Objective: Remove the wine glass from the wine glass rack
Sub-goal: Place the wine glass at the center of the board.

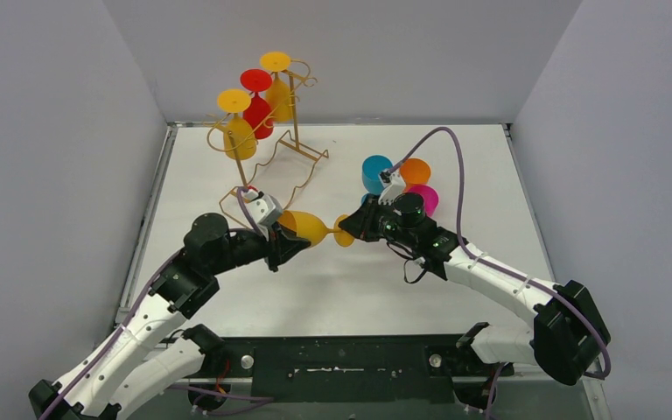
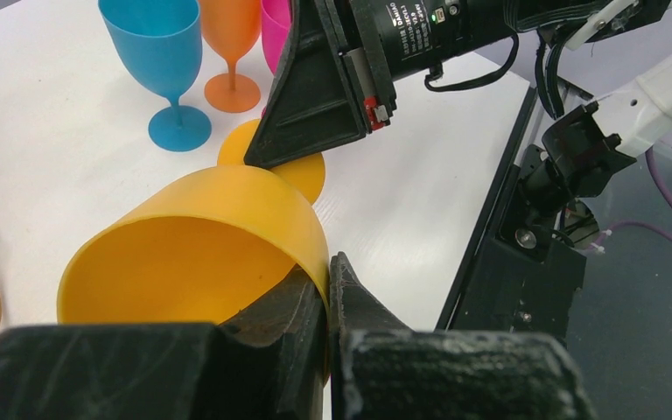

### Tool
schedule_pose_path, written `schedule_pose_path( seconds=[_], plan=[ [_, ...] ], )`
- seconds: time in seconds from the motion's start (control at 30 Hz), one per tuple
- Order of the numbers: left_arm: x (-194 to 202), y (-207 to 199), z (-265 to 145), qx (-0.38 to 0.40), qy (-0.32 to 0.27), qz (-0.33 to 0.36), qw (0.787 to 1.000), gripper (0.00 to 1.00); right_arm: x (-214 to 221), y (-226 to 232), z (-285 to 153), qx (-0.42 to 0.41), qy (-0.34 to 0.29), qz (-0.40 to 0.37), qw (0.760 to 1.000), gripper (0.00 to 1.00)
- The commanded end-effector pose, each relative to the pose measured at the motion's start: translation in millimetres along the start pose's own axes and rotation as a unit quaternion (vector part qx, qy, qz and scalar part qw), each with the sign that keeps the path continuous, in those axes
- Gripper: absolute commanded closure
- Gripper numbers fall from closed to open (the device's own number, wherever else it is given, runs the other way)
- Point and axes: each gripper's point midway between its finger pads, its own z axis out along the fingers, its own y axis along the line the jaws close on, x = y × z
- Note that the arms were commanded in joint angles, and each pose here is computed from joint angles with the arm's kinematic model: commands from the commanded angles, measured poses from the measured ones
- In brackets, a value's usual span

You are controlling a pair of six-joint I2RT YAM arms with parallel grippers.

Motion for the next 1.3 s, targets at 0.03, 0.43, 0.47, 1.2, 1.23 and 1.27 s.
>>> schedule_pose_path(
  seconds=[0.03,0.43,0.47,1.2,1.23,1.27],
  plan=[
    [-29,-11,-6,0.012,-0.019,0.024,0.999,1.00,-23,28,-6,-0.034,-0.025,-0.026,0.999,0.80],
    [-7,-7,-11,0.008,0.065,0.060,0.996,1.00,-48,20,-30,0.036,-0.043,-0.072,0.996,0.58],
    [-5,-7,-11,0.009,0.071,0.068,0.995,1.00,-49,21,-32,0.037,-0.043,-0.075,0.996,0.58],
    [19,-25,1,0.051,0.165,0.197,0.965,1.00,-33,113,-35,-0.072,0.062,-0.063,0.994,0.53],
    [19,-25,2,0.053,0.168,0.200,0.964,1.00,-31,116,-34,-0.076,0.067,-0.064,0.993,0.53],
    [20,-25,3,0.055,0.172,0.202,0.963,1.00,-29,118,-34,-0.078,0.071,-0.065,0.992,0.53]
  ],
)
